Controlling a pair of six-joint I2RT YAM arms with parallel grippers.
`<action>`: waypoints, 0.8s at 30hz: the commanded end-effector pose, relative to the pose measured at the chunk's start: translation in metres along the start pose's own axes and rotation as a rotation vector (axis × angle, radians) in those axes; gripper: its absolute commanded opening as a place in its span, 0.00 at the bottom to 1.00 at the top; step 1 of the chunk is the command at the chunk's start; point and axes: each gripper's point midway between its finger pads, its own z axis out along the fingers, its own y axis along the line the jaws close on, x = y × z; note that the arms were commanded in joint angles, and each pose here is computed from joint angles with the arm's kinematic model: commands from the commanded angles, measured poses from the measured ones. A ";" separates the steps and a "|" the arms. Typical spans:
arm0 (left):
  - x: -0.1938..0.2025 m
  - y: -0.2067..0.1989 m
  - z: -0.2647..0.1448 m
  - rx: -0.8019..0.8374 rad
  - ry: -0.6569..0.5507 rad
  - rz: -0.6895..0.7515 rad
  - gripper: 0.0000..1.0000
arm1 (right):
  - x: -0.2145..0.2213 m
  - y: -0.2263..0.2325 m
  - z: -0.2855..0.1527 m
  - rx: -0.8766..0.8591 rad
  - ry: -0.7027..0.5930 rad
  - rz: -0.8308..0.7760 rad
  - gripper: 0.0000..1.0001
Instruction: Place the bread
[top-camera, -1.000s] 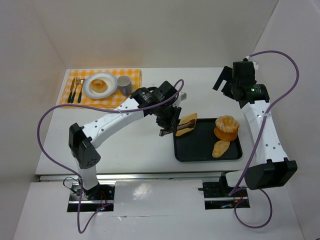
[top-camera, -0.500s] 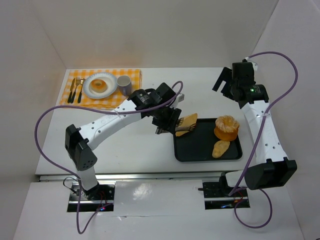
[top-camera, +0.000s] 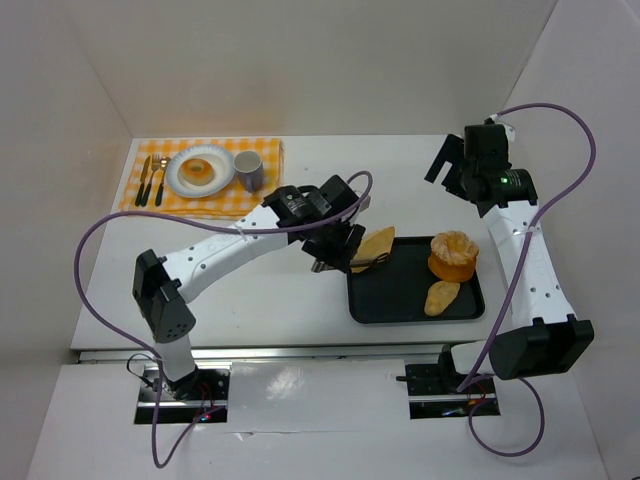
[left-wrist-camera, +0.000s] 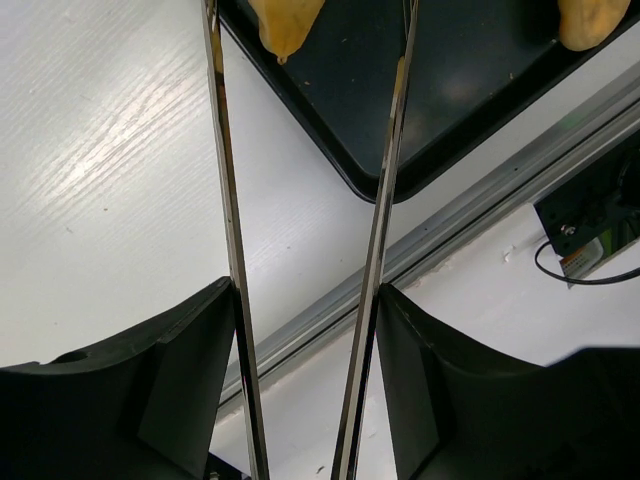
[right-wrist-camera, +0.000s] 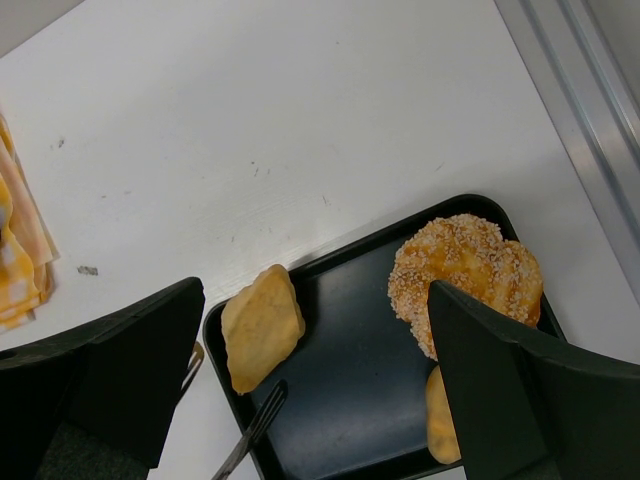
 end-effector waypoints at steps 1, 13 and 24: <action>-0.007 -0.001 0.005 -0.023 -0.024 0.009 0.69 | -0.009 0.002 -0.010 -0.025 -0.039 0.012 1.00; -0.007 -0.023 0.028 -0.016 -0.002 0.063 0.66 | -0.010 0.000 -0.010 -0.016 -0.043 0.012 1.00; -0.007 -0.020 0.051 -0.065 0.024 0.074 0.59 | -0.007 0.002 -0.007 -0.020 -0.031 0.010 1.00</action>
